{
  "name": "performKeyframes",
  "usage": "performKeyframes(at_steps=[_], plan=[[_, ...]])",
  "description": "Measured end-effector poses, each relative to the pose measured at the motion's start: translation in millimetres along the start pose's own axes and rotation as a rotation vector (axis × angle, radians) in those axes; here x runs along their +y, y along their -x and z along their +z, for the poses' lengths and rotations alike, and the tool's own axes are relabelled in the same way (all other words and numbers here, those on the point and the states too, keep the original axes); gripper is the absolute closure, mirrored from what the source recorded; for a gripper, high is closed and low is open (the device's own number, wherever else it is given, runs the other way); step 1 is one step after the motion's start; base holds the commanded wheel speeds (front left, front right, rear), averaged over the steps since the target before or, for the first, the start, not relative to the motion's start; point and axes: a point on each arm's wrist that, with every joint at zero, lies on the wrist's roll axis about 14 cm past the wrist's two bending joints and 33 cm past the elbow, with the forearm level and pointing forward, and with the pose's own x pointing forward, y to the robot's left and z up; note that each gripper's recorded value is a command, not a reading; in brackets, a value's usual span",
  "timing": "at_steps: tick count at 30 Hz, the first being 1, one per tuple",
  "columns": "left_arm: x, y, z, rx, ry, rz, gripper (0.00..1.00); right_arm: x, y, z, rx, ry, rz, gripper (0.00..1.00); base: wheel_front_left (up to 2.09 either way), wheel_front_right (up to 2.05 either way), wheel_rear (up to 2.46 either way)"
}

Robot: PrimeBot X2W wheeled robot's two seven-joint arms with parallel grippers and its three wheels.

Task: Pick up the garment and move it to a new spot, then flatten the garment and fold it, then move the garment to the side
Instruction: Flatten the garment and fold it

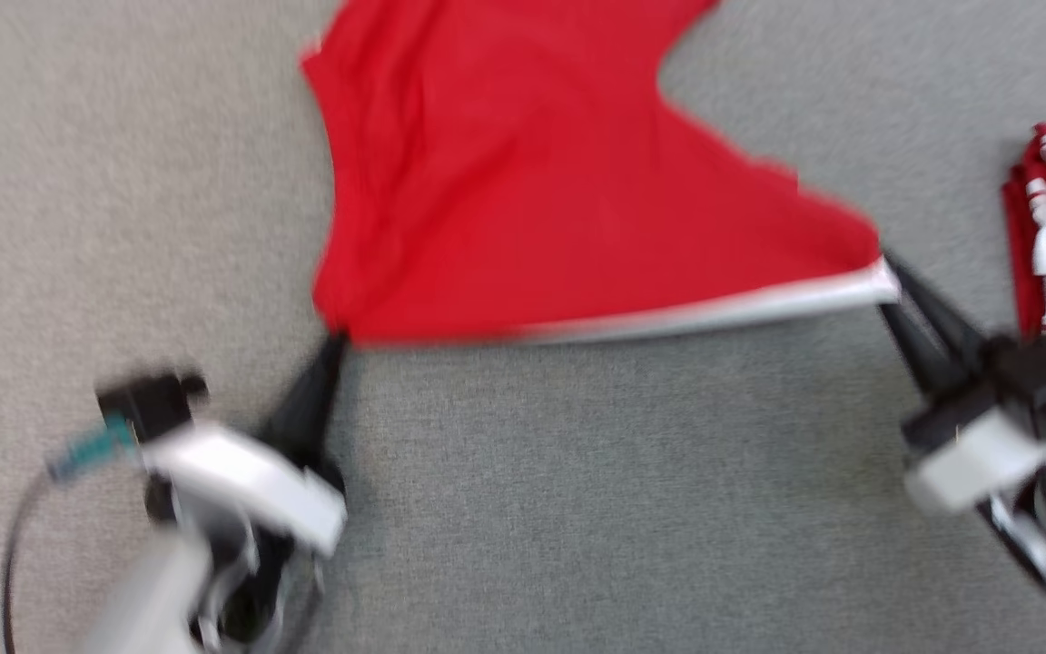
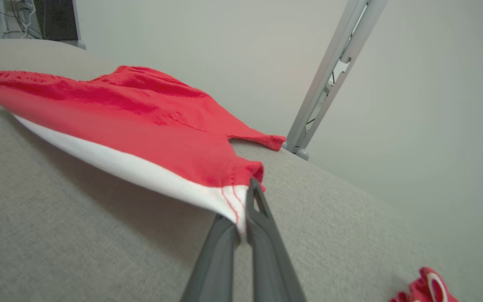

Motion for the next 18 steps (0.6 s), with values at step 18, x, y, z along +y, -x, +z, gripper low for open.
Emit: performKeyframes(at_steps=[18], plan=[[-66, 163, -43, -0.055, 0.221, 0.080, 1.00, 52, 156, -4, 0.131, -0.068, -0.130, 1.00, 0.00, 0.00, 0.00]])
